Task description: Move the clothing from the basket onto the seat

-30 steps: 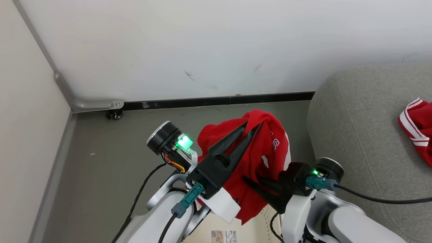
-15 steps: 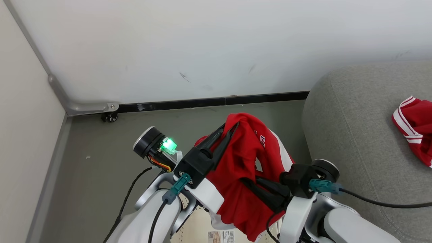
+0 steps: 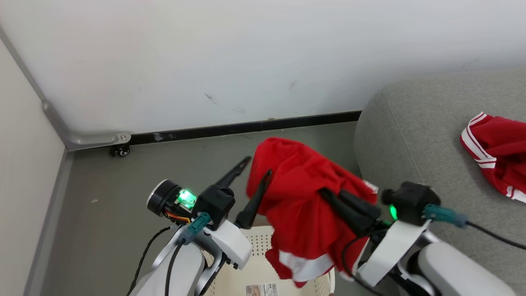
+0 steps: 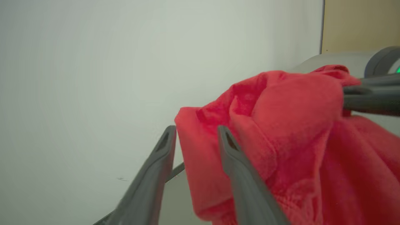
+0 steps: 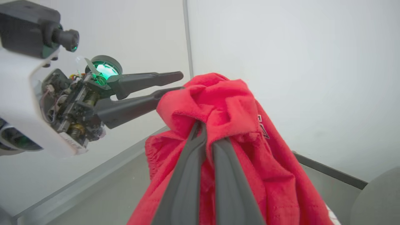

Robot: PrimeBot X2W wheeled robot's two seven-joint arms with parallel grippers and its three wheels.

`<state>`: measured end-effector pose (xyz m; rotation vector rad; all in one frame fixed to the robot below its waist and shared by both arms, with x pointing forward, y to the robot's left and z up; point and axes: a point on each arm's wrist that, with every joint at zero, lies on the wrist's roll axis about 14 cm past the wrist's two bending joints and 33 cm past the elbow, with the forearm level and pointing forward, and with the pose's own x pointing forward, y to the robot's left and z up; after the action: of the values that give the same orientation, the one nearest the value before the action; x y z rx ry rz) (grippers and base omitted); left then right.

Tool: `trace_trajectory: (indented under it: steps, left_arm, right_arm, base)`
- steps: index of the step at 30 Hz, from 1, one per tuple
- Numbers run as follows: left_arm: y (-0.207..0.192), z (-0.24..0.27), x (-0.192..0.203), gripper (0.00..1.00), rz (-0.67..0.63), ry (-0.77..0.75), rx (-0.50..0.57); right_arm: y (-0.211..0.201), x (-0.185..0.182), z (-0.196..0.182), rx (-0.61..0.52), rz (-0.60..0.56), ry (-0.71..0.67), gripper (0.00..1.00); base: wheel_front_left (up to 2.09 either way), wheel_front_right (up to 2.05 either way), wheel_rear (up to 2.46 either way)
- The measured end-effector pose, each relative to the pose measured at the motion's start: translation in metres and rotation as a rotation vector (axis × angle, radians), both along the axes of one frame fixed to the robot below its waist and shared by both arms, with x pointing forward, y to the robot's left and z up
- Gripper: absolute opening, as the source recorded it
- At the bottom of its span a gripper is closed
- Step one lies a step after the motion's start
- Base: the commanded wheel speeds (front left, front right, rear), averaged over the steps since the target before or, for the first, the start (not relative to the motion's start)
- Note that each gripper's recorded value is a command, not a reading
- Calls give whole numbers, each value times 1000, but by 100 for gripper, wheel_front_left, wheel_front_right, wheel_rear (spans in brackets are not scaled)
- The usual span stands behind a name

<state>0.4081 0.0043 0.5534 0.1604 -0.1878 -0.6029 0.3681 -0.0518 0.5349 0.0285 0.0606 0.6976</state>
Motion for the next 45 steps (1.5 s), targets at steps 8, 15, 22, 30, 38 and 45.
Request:
trace_trajectory:
  steps: [8,15,22,30,38,45]
  left_arm:
    - [10,-2,7,100,44,41,-68]
    - [17,5,13,100,78,26,-97]
    - [21,3,15,100,103,39,-126]
    - [8,9,18,100,85,35,-156]
    - [-10,10,19,100,51,43,-174]
    - [-18,7,21,100,49,54,-190]
  right_arm:
    - [-59,16,9,31,-169,-40,0]
    - [-97,16,12,57,-287,-65,0]
    - [-145,0,1,75,-445,-60,0]
    - [-183,-25,-7,103,-592,-55,0]
    - [-201,-51,-10,115,-678,-62,0]
    - [-209,-67,-4,115,-726,-86,0]
  base:
    - [0,0,0]
    - [0,0,0]
    - [0,0,0]
    - [0,0,0]
    - [0,0,0]
    - [0,0,0]
